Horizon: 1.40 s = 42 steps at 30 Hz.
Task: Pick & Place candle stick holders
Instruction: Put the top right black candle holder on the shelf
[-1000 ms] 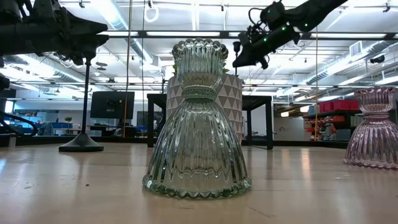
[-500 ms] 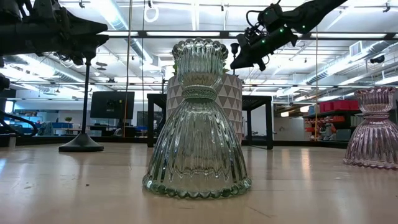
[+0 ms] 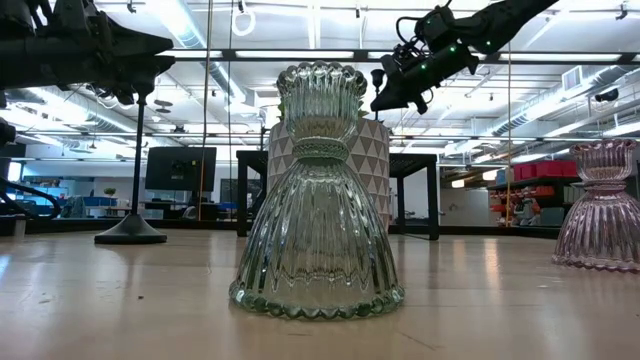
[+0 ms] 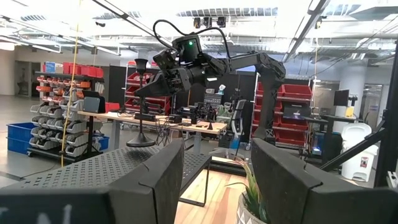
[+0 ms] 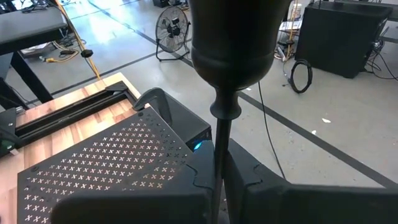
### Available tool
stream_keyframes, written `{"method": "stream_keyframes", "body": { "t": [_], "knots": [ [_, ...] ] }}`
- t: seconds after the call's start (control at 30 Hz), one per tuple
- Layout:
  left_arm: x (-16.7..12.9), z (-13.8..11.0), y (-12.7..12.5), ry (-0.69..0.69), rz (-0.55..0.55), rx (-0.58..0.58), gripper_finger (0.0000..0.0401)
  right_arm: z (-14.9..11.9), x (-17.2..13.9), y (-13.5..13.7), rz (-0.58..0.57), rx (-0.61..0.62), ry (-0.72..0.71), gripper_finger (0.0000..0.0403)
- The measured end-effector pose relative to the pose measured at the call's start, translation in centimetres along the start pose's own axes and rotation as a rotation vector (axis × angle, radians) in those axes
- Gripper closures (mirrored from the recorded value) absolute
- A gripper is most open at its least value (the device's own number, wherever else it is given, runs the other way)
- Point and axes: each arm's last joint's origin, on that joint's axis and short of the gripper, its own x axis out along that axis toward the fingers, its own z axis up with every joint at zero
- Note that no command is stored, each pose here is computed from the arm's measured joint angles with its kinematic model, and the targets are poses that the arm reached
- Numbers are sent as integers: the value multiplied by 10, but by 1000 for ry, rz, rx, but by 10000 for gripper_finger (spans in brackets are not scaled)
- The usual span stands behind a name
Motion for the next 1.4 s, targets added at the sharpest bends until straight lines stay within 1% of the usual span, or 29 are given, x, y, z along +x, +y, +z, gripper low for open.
{"method": "stream_keyframes", "body": {
  "t": [0.43,0.77,1.4],
  "knots": [
    [0,0,0,0,1,0,211,0,0,0,-1,3,0,393],
    [0,0,0,0,0,0,211,0,0,0,-1,2,0,367],
    [0,0,0,0,0,1,211,0,0,0,-1,3,1,364]
  ]
}}
